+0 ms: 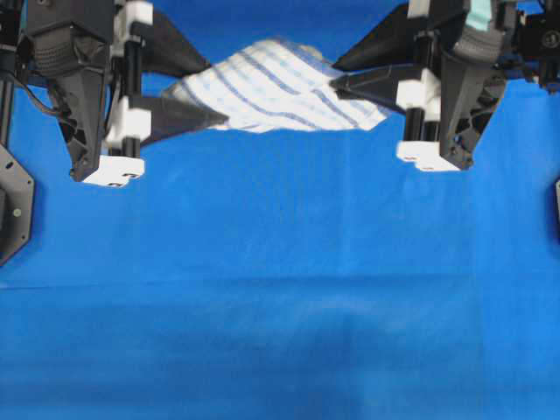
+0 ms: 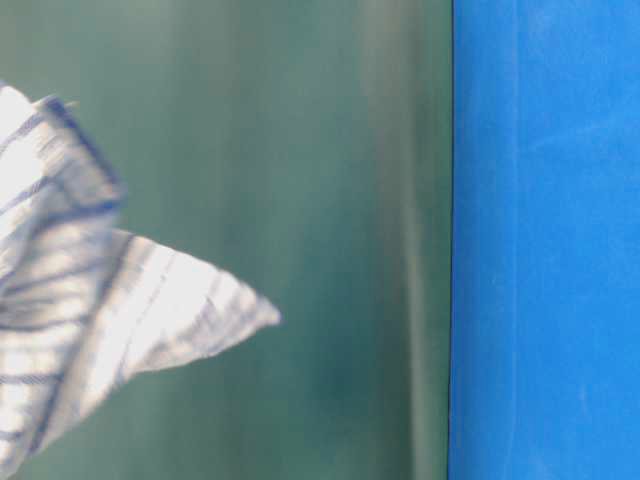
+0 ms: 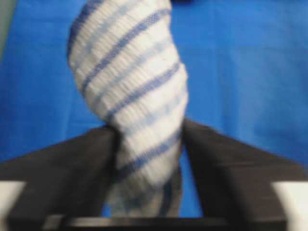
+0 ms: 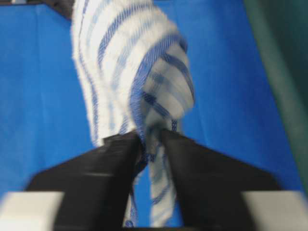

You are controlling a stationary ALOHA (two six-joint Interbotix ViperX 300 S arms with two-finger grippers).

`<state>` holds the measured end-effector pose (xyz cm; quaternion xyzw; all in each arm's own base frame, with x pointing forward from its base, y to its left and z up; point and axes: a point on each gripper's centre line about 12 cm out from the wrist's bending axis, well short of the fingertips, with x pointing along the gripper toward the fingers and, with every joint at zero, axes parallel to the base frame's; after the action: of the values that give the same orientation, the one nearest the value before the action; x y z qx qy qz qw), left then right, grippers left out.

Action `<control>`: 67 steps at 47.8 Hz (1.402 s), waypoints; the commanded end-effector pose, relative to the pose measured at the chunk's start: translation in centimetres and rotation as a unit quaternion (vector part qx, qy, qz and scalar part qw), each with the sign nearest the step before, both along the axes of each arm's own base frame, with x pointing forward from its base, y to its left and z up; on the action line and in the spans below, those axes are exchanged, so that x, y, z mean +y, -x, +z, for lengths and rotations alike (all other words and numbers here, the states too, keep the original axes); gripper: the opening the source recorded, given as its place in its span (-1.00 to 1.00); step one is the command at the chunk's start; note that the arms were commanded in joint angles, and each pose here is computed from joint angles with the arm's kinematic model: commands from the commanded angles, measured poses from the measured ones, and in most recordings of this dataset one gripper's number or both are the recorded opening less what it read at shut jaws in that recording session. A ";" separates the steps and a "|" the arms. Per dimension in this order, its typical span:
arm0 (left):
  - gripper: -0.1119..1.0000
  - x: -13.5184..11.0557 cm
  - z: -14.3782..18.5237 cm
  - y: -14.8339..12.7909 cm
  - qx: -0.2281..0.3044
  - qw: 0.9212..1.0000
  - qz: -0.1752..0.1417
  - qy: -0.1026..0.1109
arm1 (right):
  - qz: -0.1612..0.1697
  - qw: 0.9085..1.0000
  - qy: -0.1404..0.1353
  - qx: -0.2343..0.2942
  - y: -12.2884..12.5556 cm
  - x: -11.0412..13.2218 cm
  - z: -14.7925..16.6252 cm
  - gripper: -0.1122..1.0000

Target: Lift the towel with both arms.

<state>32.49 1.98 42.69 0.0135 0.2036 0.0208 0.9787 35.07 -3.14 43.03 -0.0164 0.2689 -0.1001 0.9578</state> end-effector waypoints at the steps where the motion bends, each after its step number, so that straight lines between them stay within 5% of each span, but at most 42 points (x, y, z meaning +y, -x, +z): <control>1: 0.33 0.1 1.4 0.4 -0.023 1.000 0.002 -0.002 | -0.004 1.000 0.010 -0.014 0.2 -0.3 1.0 0.16; 5: 0.70 0.1 1.4 0.7 -0.024 1.000 0.002 -0.003 | -0.006 1.000 0.014 -0.014 0.3 -0.4 1.0 0.43; 9: 0.88 0.1 1.4 0.9 -0.024 1.000 0.002 -0.002 | -0.007 1.000 0.014 -0.016 0.2 -0.4 1.0 0.38; 24: 0.85 0.0 -0.5 0.7 -0.006 1.000 0.003 0.003 | -0.010 1.000 0.007 0.000 0.1 -0.4 -0.4 0.38; 44: 0.85 -2.0 -11.2 -0.8 0.037 0.999 -0.025 0.009 | 0.005 0.998 -0.046 0.052 -1.3 1.5 -11.7 0.38; 67: 0.85 -2.9 -21.7 -1.4 0.093 0.995 -0.036 0.008 | 0.038 0.990 -0.068 0.119 -3.9 3.5 -23.4 0.38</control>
<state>33.50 -0.70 21.61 0.0151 0.3018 -0.0147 0.9531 38.41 0.01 20.10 0.0257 0.3921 -0.0489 0.9183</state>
